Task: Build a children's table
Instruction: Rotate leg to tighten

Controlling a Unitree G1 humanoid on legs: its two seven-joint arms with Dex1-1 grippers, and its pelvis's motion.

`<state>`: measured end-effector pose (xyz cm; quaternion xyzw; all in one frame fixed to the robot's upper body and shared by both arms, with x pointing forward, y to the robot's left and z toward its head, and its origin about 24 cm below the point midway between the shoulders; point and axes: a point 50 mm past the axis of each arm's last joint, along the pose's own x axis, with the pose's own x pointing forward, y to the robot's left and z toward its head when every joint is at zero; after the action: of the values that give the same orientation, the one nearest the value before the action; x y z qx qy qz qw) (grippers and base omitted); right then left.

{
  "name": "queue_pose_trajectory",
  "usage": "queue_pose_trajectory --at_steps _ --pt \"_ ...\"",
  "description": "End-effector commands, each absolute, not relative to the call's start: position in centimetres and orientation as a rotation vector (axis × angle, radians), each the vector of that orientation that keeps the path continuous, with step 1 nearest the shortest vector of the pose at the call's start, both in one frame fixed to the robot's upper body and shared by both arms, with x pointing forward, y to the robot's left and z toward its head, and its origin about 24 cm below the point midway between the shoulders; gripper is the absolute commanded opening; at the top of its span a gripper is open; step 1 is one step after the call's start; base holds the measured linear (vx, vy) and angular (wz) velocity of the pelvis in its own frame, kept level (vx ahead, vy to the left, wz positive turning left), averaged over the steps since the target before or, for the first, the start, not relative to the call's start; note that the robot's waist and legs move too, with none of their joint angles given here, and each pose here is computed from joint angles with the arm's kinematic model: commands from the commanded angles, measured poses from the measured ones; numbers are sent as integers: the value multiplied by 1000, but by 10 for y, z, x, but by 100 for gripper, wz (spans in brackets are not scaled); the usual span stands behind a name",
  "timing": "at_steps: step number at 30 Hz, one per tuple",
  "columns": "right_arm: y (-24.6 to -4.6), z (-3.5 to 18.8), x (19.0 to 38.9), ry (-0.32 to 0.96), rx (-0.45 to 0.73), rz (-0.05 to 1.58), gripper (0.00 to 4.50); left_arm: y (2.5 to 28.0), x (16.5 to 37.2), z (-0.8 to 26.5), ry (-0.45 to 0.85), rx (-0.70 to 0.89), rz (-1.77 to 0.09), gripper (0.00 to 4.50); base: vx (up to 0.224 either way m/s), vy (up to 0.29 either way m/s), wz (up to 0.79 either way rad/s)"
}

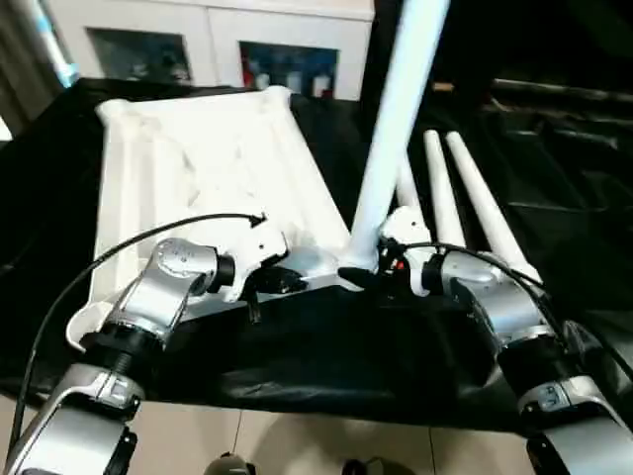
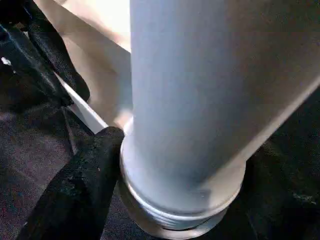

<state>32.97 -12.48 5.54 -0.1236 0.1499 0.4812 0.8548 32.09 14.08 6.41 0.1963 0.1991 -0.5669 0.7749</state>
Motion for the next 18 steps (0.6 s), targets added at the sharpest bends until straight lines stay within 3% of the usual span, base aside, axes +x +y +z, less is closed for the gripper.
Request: queue_pose_trajectory --at_steps 1,9,13,15,16,18 --pt "-122 59 328 307 -255 1046 311 131 320 74 354 408 -1278 0 0 0 0" --pt "-121 57 325 314 -230 1060 278 133 319 73 363 406 -1284 0 0 0 0" --pt "-119 52 327 319 -161 1007 275 130 320 71 365 400 -1267 0 0 0 0" --pt "-118 47 334 315 -103 867 275 126 324 69 372 402 -1216 0 0 0 0" --pt "-116 38 341 336 -24 675 275 118 330 67 376 402 -1139 0 0 0 0" --pt "-114 29 344 374 33 541 275 110 335 65 377 394 -1085 0 0 0 0"
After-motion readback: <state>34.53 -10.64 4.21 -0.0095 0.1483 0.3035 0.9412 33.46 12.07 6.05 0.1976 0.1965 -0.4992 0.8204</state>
